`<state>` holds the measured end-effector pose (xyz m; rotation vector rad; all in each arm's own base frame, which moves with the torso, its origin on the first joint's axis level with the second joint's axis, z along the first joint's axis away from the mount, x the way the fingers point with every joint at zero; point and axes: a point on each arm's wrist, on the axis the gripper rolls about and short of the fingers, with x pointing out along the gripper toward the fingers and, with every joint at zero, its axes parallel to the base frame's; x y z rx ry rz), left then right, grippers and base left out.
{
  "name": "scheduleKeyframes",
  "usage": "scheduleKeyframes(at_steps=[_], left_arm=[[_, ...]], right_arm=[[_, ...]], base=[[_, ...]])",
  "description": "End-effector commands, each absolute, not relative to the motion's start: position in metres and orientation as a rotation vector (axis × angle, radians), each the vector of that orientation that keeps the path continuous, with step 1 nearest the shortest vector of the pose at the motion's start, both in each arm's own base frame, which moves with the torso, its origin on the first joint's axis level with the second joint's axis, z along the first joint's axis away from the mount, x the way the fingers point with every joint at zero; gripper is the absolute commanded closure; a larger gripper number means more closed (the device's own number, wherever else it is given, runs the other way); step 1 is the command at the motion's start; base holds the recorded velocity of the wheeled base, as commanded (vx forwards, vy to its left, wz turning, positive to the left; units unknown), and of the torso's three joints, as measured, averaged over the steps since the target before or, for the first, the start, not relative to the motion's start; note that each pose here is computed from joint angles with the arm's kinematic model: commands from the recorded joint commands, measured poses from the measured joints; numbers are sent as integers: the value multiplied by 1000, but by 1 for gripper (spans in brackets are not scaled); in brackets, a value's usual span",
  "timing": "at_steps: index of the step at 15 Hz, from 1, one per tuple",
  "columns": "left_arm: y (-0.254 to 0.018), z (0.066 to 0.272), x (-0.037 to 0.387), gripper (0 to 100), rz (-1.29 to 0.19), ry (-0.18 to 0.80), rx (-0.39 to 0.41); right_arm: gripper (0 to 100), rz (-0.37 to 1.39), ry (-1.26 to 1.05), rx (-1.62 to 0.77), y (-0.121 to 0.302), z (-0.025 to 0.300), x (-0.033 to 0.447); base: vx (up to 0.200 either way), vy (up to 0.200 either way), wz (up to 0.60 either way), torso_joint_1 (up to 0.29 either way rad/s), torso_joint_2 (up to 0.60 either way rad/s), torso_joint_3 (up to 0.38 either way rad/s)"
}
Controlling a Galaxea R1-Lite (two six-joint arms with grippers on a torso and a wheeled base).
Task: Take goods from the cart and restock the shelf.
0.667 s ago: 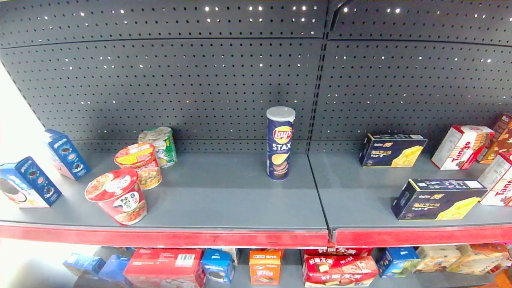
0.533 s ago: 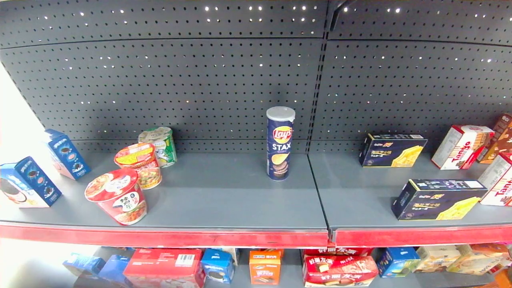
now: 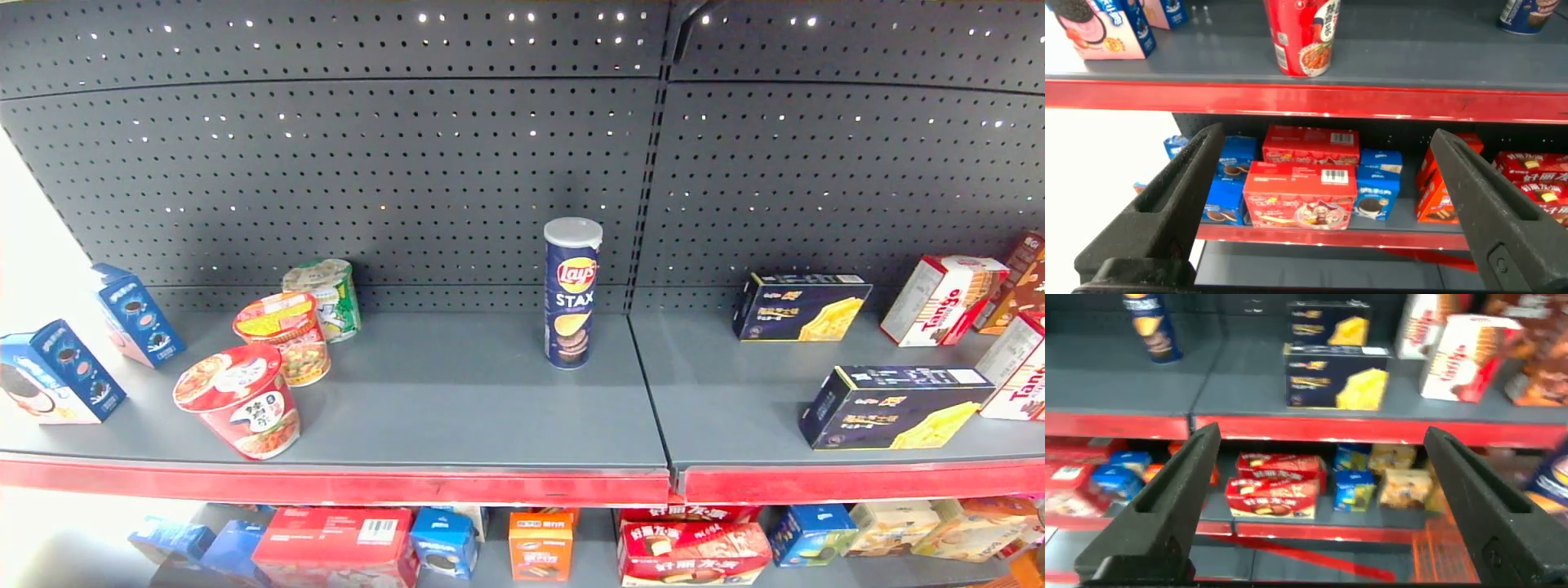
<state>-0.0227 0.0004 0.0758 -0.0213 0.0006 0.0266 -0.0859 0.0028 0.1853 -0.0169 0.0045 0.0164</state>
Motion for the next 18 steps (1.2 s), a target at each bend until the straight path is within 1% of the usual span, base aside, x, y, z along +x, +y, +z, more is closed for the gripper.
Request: scheduleKeyframes(at_steps=[1, 2, 4, 5, 6, 7, 8, 10, 13, 16, 18], left_arm=[[0, 76, -23, 0, 26, 0, -21], [0, 76, -23, 0, 26, 0, -21], [0, 76, -23, 0, 28, 0, -21], [0, 76, -23, 0, 28, 1, -21], [0, 76, -23, 0, 28, 1, -21], [0, 76, -23, 0, 26, 1, -21], [0, 76, -23, 0, 26, 1, -21], [0, 76, -23, 0, 26, 1, -21], [0, 76, -23, 0, 28, 3, -21], [0, 76, -23, 0, 28, 0, -21], [0, 76, -23, 0, 28, 0, -21]], right_arm=[[0, -98, 55, 3, 11, 202, -81], [0, -103, 77, 24, 13, 206, -83], [0, -13, 164, 39, 7, 195, -88], [0, -27, 203, 24, 8, 192, -88], [0, -86, 234, 26, 14, 187, -91], [0, -100, 273, 26, 16, 184, -95], [0, -74, 283, 20, 13, 184, -97], [0, -25, 279, 14, 9, 185, -99], [0, -8, 280, 14, 8, 185, -99], [0, 43, 304, 29, 15, 183, -100], [0, 34, 311, 35, 18, 181, -99]], base=[[0, 0, 0, 0, 0, 0], [0, 0, 0, 0, 0, 0], [0, 0, 0, 0, 0, 0], [0, 0, 0, 0, 0, 0], [0, 0, -600, -2, 12, 2], [0, 0, -600, 2, 2, 2], [0, 0, -600, -7, 2, -2], [0, 0, 0, 0, 0, 0], [0, 0, 0, 0, 0, 0], [0, 0, -600, -4, 1, 5], [0, 0, -600, 10, 10, 5]])
